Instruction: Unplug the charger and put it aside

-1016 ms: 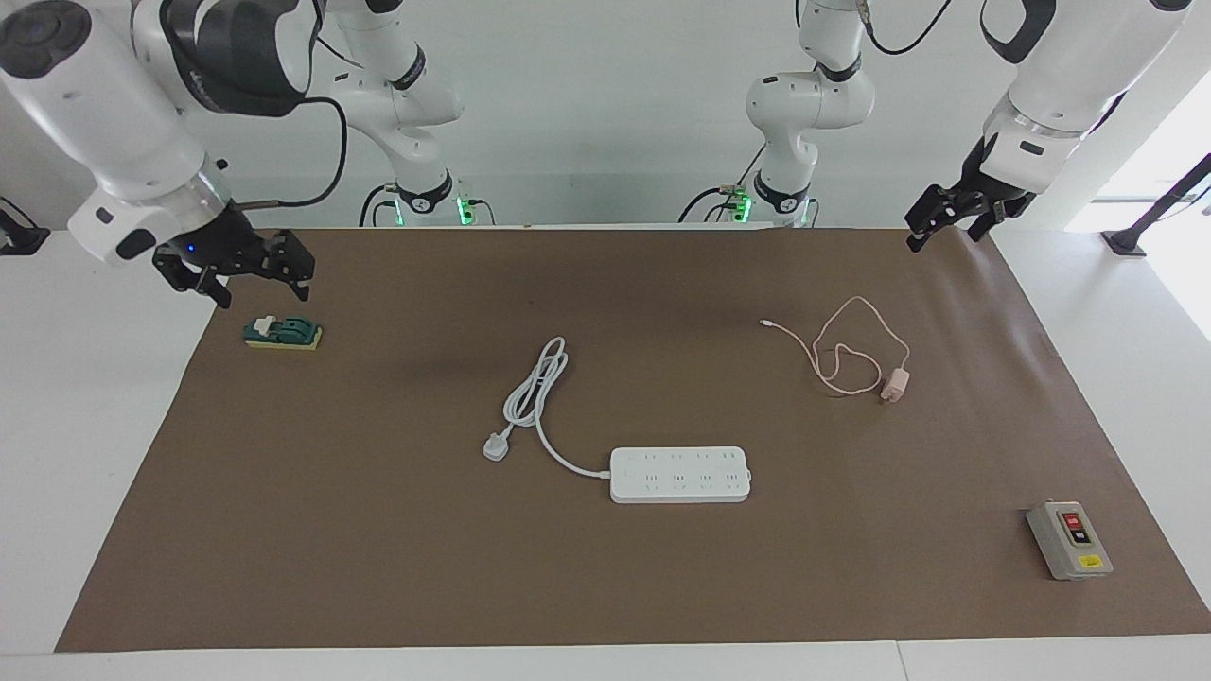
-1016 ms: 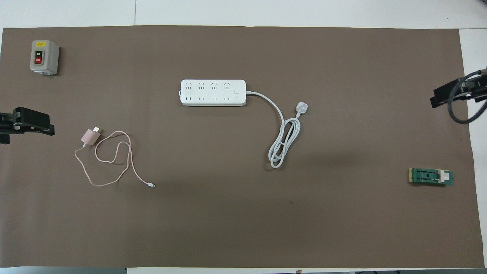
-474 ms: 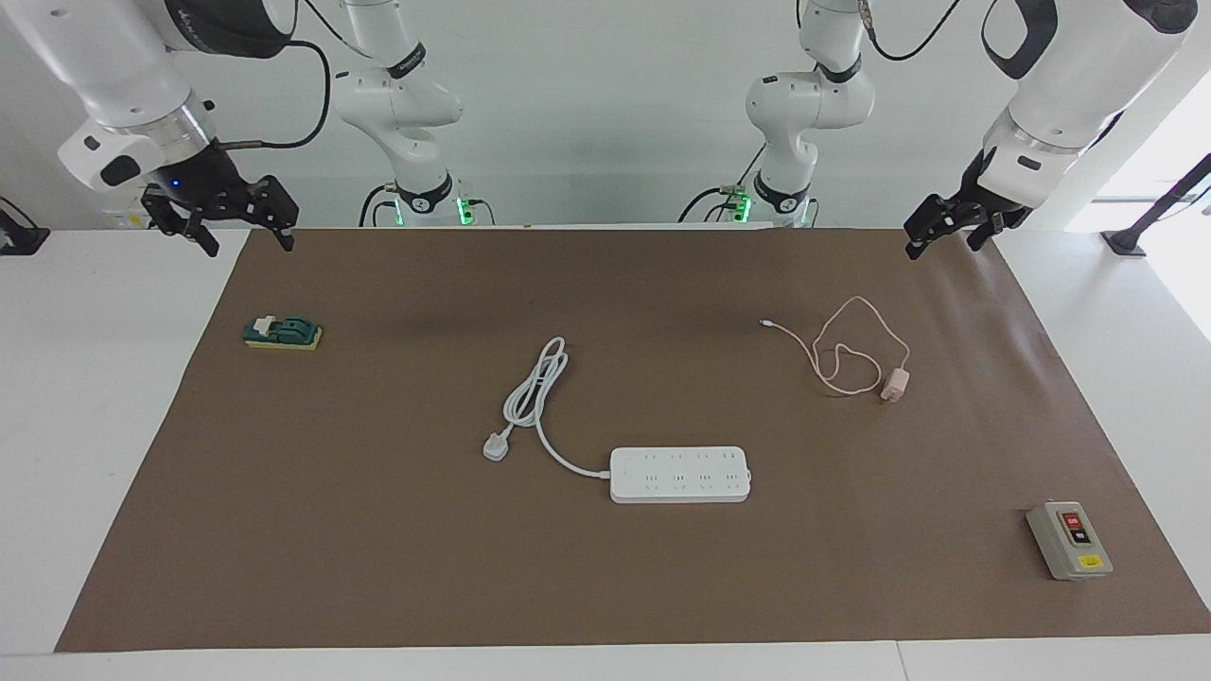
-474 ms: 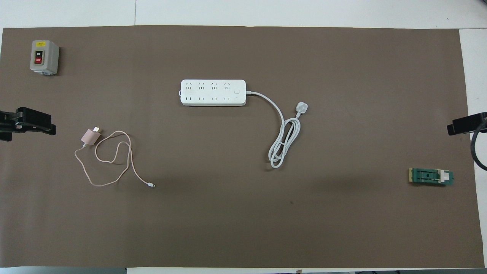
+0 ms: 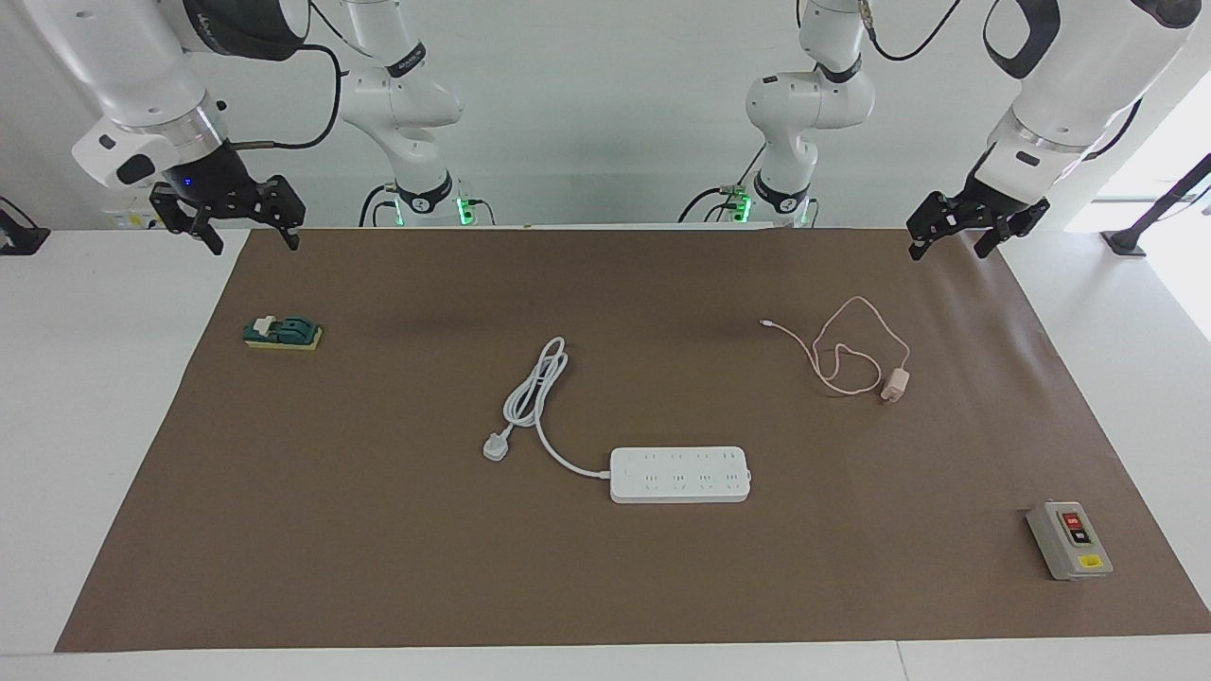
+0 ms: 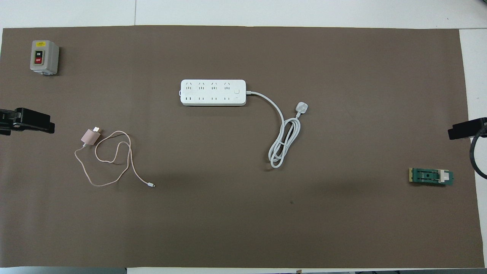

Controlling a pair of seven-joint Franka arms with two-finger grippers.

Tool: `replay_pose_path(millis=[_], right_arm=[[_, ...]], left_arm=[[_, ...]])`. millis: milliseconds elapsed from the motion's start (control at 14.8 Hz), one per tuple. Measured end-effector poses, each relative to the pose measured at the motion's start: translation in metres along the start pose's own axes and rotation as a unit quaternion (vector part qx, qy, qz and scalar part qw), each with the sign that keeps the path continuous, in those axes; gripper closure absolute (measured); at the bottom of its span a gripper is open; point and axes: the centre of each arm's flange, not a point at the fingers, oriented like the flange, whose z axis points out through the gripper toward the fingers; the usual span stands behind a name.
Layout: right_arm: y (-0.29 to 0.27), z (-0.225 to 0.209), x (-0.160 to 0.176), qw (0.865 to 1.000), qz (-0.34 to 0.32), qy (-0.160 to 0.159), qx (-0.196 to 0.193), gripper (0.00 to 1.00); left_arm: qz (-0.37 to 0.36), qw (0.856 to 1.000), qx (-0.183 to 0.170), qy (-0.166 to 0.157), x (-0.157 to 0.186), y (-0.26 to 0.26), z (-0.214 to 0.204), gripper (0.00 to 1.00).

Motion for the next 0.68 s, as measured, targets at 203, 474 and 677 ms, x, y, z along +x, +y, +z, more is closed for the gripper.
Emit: replay_pose_path(millis=[203, 474, 677], right_arm=[[-0.0016, -0.0025, -0.0042, 1.000, -0.001, -0.009, 0.002, 0.00], [-0.0022, -0.0024, -0.0047, 1.000, -0.001, -0.012, 0.002, 0.00], [-0.0023, -0.0020, -0.0052, 1.000, -0.001, -0.014, 0.003, 0.00]], left_arm=[[0.001, 1.000, 0.000, 0.000, 0.0000, 0.0001, 0.0002, 0.00], [0.001, 1.000, 0.000, 0.000, 0.0000, 0.0001, 0.0002, 0.00], [0.001, 1.000, 0.000, 0.000, 0.0001, 0.0001, 0.0001, 0.00]])
